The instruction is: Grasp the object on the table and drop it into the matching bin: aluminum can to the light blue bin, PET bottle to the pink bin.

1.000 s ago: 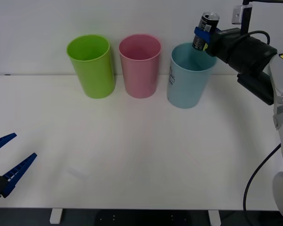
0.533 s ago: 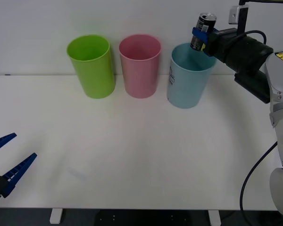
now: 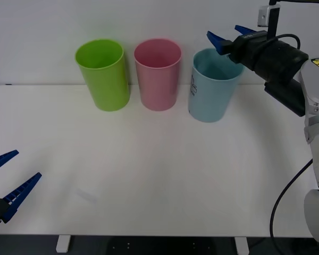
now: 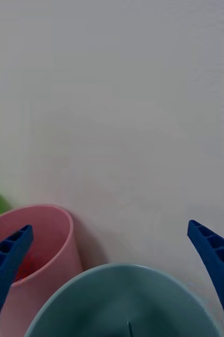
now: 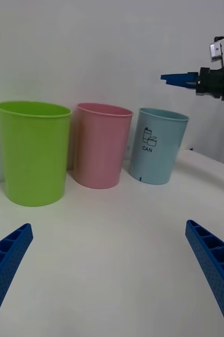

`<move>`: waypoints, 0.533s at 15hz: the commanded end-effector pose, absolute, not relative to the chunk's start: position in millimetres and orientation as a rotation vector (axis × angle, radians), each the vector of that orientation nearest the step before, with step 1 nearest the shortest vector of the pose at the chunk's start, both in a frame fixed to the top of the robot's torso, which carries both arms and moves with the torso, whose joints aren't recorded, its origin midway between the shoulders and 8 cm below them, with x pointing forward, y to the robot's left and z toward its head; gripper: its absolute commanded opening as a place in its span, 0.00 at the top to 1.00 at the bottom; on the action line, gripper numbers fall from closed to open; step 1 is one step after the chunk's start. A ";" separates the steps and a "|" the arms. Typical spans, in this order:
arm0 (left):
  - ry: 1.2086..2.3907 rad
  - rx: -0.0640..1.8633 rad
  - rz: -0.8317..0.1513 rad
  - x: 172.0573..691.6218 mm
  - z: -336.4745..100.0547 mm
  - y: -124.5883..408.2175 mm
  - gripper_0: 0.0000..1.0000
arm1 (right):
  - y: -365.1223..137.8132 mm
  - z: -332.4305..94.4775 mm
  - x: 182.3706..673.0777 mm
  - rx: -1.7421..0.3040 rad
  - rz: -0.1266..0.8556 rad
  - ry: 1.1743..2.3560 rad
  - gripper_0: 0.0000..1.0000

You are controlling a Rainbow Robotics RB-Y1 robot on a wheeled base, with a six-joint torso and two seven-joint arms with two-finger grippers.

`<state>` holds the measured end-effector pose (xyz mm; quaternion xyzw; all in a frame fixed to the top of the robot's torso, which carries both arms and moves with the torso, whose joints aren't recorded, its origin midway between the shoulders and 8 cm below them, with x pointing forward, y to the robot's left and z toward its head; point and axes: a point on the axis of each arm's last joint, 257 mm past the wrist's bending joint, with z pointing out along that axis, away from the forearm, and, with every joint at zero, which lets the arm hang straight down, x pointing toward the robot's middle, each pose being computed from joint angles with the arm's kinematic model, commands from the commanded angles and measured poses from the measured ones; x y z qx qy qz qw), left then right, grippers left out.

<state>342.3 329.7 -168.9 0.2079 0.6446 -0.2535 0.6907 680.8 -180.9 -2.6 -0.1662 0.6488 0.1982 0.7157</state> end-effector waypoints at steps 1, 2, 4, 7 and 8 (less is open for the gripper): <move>1.441 0.465 -0.567 342.3 -168.9 329.7 0.00 | -181.8 -0.4 680.4 -0.366 0.442 1.430 0.00; 1.441 0.465 -0.567 342.3 -168.9 329.7 0.00 | -182.4 -0.3 680.1 -0.362 0.447 1.429 0.00; 1.441 0.465 -0.567 342.3 -168.9 329.7 0.00 | -181.4 2.3 679.2 -0.355 0.460 1.420 0.00; 1.441 0.465 -0.567 342.3 -168.9 329.7 0.00 | -184.1 3.3 672.4 -0.364 0.455 1.402 0.00; 1.441 0.465 -0.567 342.3 -168.9 329.7 0.00 | -184.9 2.8 666.9 -0.370 0.450 1.394 0.00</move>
